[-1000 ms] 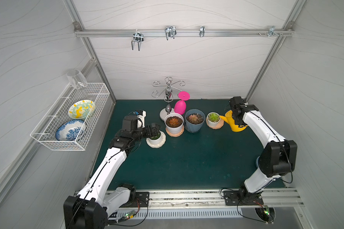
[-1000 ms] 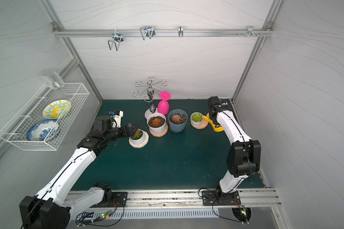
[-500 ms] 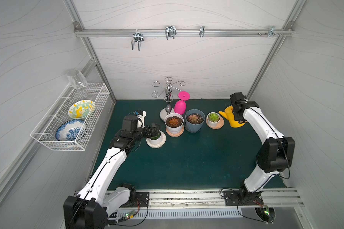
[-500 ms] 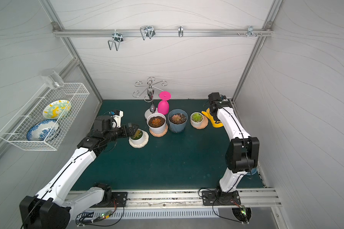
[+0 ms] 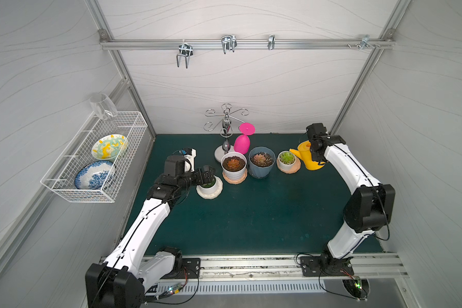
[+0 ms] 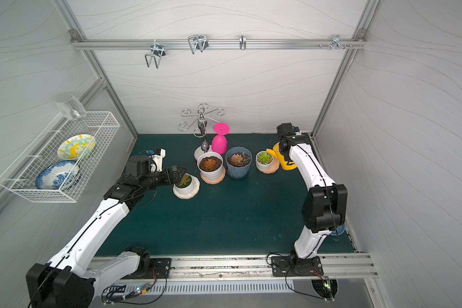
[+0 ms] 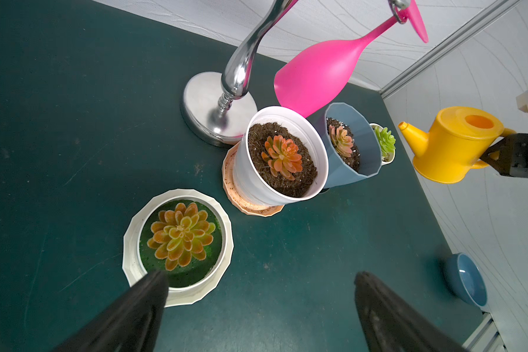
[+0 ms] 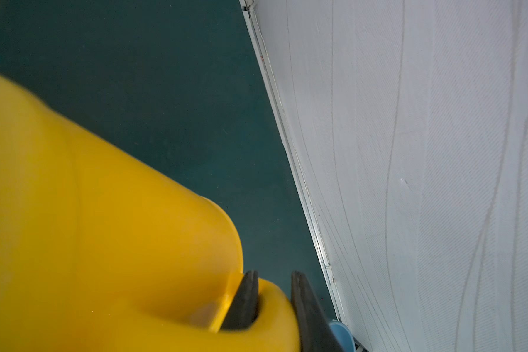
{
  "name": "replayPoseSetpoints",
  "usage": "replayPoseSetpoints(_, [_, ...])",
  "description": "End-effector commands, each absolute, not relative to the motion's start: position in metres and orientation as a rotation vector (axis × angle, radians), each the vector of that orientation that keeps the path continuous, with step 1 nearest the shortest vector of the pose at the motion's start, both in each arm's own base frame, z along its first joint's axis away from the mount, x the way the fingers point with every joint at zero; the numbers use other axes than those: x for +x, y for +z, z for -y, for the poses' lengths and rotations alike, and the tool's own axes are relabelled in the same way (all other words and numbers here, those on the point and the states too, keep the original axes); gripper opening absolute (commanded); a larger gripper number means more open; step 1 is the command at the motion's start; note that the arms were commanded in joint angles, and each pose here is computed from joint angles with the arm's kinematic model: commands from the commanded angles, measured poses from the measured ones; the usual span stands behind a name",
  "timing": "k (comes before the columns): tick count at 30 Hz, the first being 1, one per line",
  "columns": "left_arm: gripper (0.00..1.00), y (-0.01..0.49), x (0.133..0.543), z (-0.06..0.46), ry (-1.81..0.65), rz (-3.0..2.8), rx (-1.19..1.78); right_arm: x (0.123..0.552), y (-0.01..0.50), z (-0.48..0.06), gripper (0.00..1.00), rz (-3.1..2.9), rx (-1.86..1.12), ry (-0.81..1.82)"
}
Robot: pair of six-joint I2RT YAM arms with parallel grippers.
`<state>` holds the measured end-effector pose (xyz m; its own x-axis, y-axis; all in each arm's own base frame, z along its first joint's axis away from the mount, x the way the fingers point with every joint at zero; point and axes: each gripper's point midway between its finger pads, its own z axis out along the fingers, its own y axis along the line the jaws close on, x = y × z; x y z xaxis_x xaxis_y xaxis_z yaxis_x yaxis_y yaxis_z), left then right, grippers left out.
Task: Water the succulent around the soil edge
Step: Water the soil of the potted plant with water.
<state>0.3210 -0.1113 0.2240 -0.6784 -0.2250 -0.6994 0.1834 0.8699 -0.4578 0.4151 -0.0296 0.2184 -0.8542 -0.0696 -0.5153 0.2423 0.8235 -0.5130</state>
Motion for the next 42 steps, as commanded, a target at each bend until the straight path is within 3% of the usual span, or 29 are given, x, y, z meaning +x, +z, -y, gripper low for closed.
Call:
replayPoseSetpoints(1, [1.00, 0.249, 0.328, 0.113, -0.642, -2.158, 0.000, 0.423, 0.236, 0.025, 0.00, -2.417, 0.127, -0.788])
replayPoseSetpoints(33, [1.00, 0.251, 0.326, 0.113, -0.646, -2.151, -0.004, 0.369, 0.237, 0.021, 0.00, -2.388, 0.097, -0.853])
replayPoseSetpoints(42, [1.00, 0.252, 0.326, 0.112, -0.643, -2.151, -0.006, 0.366, 0.243, 0.013, 0.00, -2.389, 0.100, -0.761])
